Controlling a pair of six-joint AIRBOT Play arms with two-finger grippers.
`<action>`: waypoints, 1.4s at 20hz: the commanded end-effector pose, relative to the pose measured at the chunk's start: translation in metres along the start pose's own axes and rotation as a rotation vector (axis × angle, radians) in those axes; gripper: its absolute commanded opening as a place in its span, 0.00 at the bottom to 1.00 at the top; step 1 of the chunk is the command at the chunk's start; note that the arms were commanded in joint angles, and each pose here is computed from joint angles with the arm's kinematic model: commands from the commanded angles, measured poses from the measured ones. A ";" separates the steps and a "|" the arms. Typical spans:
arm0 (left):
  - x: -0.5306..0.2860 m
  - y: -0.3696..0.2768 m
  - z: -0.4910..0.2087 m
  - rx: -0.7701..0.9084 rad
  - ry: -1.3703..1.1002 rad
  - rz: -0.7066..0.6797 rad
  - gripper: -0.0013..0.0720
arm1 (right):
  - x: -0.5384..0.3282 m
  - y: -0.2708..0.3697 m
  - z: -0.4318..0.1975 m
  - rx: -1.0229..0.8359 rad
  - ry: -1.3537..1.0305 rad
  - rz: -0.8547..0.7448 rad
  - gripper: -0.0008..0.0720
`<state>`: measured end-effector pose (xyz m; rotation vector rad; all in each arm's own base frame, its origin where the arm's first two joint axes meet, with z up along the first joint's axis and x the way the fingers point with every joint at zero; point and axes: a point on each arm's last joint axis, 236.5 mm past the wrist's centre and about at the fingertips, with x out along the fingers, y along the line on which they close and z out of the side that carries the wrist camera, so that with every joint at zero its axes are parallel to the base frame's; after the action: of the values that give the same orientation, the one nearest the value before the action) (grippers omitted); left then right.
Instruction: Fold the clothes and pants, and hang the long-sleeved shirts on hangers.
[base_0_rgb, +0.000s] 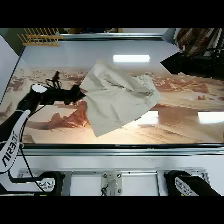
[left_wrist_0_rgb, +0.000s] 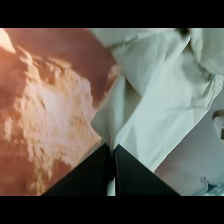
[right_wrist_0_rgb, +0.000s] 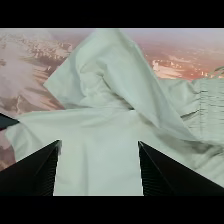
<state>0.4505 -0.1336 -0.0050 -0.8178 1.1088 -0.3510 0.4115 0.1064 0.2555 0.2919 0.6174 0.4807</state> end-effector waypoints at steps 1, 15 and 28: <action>-0.044 0.016 0.056 0.033 -0.207 0.031 0.03 | 0.000 0.000 0.000 0.001 0.000 0.000 0.74; -0.098 0.126 -0.125 -0.036 0.125 0.473 0.99 | 0.000 0.003 -0.011 0.001 0.048 0.013 0.74; -0.009 0.116 -0.185 -0.204 0.103 0.374 0.99 | -0.001 0.007 -0.018 0.011 0.075 0.029 0.74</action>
<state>0.2544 -0.1077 -0.1139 -0.6643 1.4105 0.0196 0.3999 0.1128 0.2460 0.2953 0.6803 0.5110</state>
